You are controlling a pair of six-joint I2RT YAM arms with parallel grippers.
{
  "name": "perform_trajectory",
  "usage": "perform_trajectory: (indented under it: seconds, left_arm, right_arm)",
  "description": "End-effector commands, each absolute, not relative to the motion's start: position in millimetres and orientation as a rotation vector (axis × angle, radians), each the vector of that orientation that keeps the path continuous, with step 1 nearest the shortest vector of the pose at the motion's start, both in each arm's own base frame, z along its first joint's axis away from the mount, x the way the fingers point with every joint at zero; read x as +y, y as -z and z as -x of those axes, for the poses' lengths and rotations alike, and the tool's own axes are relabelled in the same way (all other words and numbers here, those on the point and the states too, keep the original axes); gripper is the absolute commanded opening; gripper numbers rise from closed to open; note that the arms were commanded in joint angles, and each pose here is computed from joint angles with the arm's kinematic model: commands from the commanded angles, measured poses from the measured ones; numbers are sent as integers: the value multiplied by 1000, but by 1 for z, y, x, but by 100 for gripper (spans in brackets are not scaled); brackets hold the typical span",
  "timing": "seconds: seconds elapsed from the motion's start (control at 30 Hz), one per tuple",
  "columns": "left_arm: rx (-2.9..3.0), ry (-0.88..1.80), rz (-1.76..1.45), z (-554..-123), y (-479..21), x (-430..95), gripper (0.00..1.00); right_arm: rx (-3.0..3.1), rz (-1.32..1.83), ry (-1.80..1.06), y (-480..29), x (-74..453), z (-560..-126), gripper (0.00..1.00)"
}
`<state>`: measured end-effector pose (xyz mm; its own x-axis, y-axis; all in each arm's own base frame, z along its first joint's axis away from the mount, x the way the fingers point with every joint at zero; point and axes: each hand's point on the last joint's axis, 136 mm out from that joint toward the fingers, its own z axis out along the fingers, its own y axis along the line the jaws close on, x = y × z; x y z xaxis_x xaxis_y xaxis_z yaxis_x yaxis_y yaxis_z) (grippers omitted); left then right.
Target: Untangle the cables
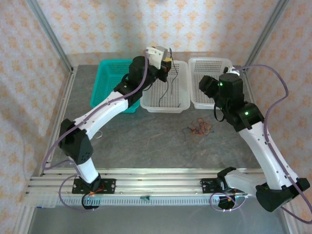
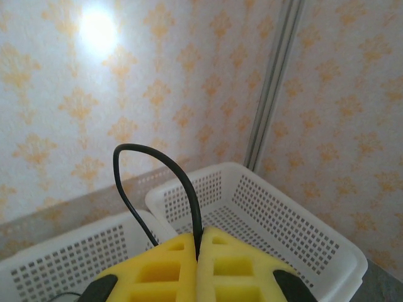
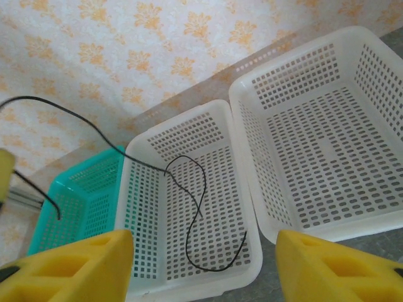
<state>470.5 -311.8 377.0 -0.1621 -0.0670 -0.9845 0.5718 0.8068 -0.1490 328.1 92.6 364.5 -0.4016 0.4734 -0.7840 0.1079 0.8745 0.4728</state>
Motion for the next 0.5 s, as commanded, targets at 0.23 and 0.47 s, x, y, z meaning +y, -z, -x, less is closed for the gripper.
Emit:
perform_trajectory:
  seconds: [0.23, 0.47]
  left_arm:
    - [1965, 695, -274, -518, -277, -333, 0]
    - [2120, 594, -178, -537, -220, -327, 0]
  right_arm:
    - [1912, -463, -334, -367, 76, -331, 61]
    - [1938, -487, -343, -352, 78, -332, 61]
